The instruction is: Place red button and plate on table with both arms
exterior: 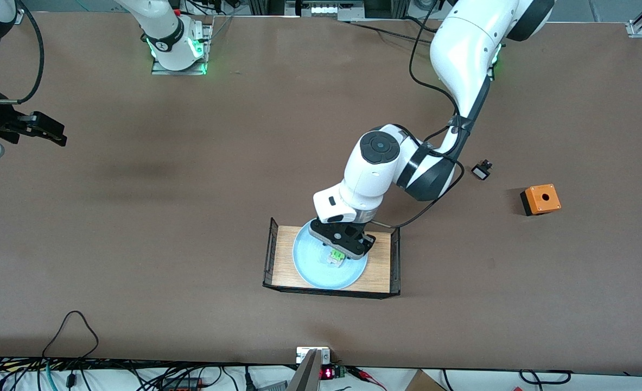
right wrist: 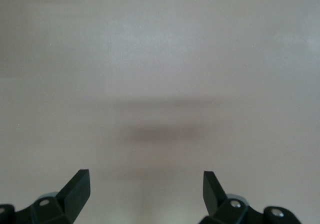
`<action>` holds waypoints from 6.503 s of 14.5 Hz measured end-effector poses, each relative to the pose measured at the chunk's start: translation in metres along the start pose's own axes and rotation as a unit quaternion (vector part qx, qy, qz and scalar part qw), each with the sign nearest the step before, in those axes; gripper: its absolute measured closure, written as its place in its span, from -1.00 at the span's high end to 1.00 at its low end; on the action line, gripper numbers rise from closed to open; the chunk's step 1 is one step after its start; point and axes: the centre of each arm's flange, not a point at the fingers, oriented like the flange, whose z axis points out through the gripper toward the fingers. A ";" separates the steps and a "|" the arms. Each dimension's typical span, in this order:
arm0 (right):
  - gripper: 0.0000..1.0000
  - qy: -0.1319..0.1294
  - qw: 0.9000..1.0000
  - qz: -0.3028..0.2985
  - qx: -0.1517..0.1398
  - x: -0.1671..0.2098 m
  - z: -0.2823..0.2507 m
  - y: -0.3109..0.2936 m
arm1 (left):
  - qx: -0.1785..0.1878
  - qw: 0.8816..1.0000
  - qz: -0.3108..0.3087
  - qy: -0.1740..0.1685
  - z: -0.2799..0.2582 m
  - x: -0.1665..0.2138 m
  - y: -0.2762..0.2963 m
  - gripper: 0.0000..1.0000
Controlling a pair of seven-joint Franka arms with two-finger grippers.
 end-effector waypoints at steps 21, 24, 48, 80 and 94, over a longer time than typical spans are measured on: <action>1.00 0.000 1.000 0.000 0.000 0.000 0.000 0.000 | 0.051 0.974 -0.002 -0.223 -0.169 -0.024 -0.073 -0.18; 1.00 0.000 1.000 0.000 0.000 0.000 0.000 0.000 | 0.042 0.961 0.029 -0.270 -0.171 -0.043 -0.120 -0.18; 1.00 -0.045 0.990 0.115 0.073 -0.011 -0.005 -0.097 | -0.027 0.959 0.181 -0.218 0.030 -0.288 -0.308 -0.08; 1.00 0.026 0.878 0.434 0.199 0.055 0.156 -0.476 | 0.085 0.962 -0.168 -0.197 -0.292 -0.092 -0.333 1.00; 1.00 0.019 0.864 0.456 0.210 0.064 0.199 -0.484 | 0.066 0.960 -0.193 -0.194 -0.331 -0.170 -0.309 1.00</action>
